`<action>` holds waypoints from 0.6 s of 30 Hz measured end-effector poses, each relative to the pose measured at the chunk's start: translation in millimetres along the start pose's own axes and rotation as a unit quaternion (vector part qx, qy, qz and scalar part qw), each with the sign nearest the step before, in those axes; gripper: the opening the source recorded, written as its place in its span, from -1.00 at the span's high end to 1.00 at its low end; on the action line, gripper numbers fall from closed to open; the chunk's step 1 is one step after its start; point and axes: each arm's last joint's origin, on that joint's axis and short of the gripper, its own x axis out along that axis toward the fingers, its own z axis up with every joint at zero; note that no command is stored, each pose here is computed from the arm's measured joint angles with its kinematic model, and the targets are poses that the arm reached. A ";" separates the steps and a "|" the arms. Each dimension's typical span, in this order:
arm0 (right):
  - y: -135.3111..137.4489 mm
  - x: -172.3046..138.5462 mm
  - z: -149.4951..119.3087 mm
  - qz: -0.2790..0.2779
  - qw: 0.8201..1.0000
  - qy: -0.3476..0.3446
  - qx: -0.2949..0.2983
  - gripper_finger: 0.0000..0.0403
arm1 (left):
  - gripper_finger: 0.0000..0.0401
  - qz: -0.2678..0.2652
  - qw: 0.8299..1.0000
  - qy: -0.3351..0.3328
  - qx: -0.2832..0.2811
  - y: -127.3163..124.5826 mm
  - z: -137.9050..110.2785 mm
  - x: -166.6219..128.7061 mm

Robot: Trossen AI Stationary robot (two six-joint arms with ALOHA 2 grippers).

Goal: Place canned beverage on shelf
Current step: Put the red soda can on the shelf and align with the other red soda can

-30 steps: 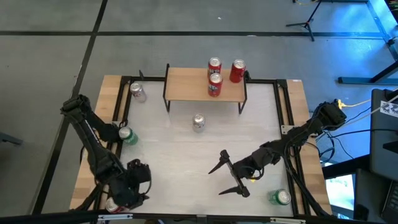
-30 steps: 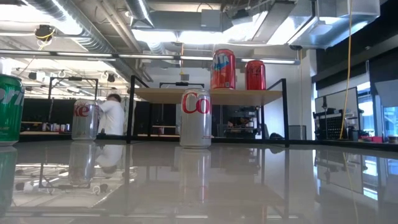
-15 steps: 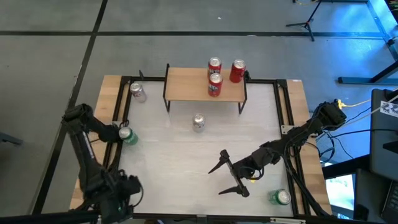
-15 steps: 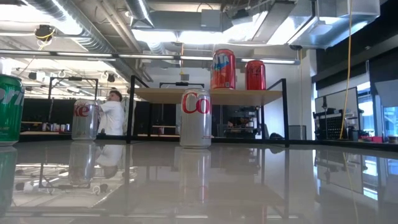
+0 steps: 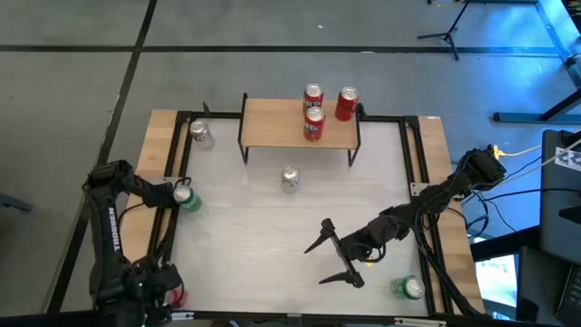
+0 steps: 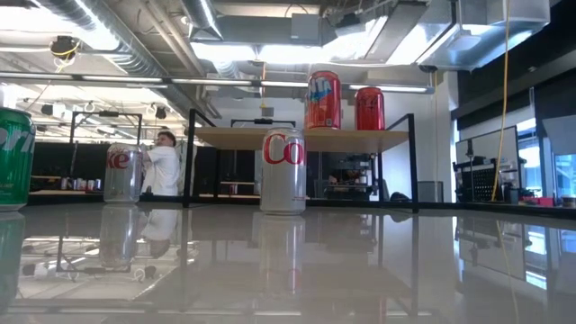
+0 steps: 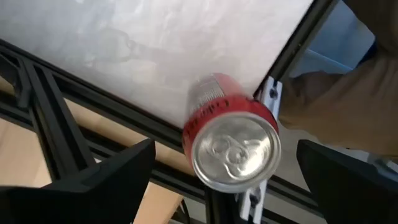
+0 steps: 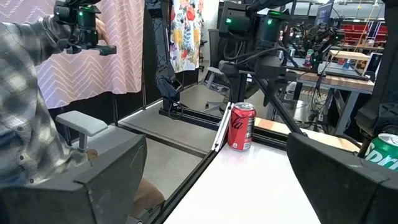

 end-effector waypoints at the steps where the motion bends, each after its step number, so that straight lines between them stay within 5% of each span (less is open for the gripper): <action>1: 0.0 0.0 0.0 0.000 1.000 0.000 0.000 -0.90 | -0.90 -0.001 1.000 0.000 -0.002 0.1 -1.4 -0.1; 18: -0.5 0.0 -0.8 -0.010 1.000 0.005 0.000 -0.90 | -0.90 0.008 1.000 0.012 0.014 7.5 -9.0 26.1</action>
